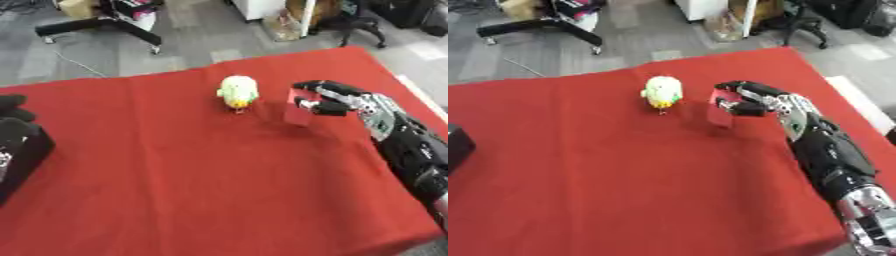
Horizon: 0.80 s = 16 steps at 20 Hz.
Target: Pick up the objects with one hand, pass them to the other hand, and then place them into the box on the other side of the table.
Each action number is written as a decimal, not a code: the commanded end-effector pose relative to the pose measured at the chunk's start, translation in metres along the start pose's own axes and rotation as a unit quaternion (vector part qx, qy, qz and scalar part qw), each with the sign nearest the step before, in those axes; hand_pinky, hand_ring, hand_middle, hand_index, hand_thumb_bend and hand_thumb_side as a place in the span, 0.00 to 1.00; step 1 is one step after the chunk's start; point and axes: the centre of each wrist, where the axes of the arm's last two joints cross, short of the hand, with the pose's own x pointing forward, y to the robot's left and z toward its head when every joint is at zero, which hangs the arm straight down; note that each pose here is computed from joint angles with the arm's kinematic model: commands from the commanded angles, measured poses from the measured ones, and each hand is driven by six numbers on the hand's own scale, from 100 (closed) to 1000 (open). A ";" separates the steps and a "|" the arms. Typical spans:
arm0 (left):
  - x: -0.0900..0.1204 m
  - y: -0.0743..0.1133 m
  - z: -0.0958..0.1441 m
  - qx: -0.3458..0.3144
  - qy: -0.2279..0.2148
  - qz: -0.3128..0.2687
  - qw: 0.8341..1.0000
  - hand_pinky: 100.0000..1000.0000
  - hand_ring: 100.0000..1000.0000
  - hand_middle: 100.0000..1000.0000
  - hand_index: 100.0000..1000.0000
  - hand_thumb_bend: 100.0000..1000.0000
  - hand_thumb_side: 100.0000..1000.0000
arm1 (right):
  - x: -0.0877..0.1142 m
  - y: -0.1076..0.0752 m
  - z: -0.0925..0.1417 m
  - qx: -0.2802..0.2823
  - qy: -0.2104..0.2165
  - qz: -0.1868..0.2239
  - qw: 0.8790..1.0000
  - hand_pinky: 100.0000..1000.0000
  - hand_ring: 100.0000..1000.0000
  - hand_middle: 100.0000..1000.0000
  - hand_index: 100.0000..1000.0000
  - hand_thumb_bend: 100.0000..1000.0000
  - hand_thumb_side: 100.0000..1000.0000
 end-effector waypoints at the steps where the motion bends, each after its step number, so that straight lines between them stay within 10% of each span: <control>1: 0.006 0.003 -0.001 0.004 -0.011 -0.005 1.000 0.65 0.49 0.54 0.77 0.43 0.87 | 0.001 -0.020 0.003 0.003 -0.013 0.030 0.999 0.91 0.84 0.88 0.99 0.00 1.00; 16: 0.005 0.002 0.000 0.003 -0.007 -0.005 1.000 0.65 0.49 0.54 0.77 0.43 0.88 | 0.003 -0.017 0.003 0.060 -0.023 0.074 0.995 0.90 0.83 0.88 1.00 0.00 1.00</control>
